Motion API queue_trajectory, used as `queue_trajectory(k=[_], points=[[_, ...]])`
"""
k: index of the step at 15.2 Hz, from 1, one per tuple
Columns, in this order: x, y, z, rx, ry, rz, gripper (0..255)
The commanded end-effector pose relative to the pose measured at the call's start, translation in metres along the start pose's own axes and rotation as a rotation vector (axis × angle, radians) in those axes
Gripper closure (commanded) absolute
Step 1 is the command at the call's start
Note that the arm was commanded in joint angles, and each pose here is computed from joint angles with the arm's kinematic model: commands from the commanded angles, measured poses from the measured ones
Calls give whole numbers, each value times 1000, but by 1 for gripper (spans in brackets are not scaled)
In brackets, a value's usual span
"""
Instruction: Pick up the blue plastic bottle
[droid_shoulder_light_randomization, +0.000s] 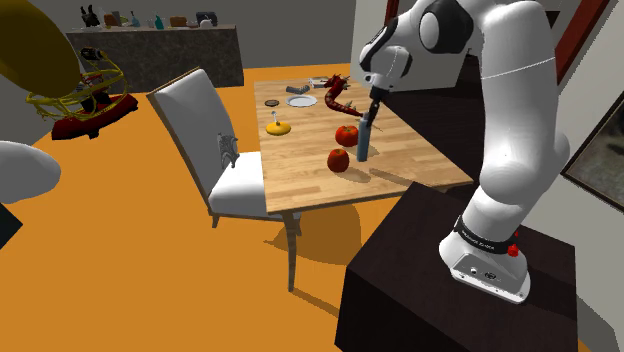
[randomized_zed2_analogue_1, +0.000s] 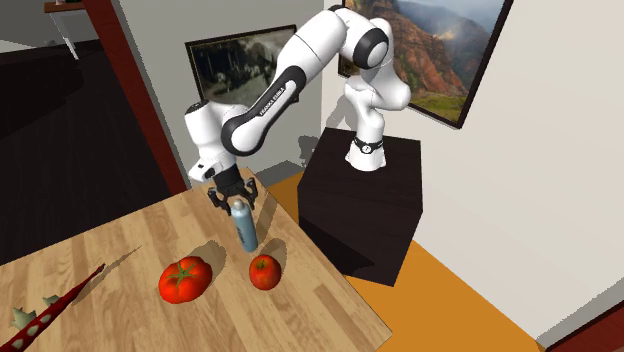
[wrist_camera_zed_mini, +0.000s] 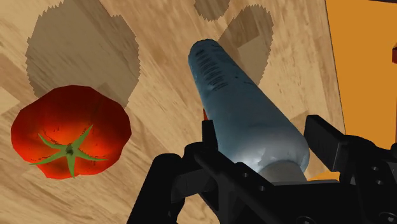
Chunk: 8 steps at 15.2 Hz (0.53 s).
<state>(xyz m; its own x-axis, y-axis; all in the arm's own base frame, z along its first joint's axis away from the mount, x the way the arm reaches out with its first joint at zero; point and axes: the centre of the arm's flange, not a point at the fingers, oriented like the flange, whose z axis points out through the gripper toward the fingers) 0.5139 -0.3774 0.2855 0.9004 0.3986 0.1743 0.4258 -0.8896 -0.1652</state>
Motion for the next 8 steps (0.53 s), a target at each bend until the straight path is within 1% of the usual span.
queue_trajectory(k=[1, 6, 8], points=[[3, -1, -12, 0, 0, 0, 255], [7, -6, -38, 0, 0, 0, 255], [8, -6, -38, 0, 0, 0, 255]])
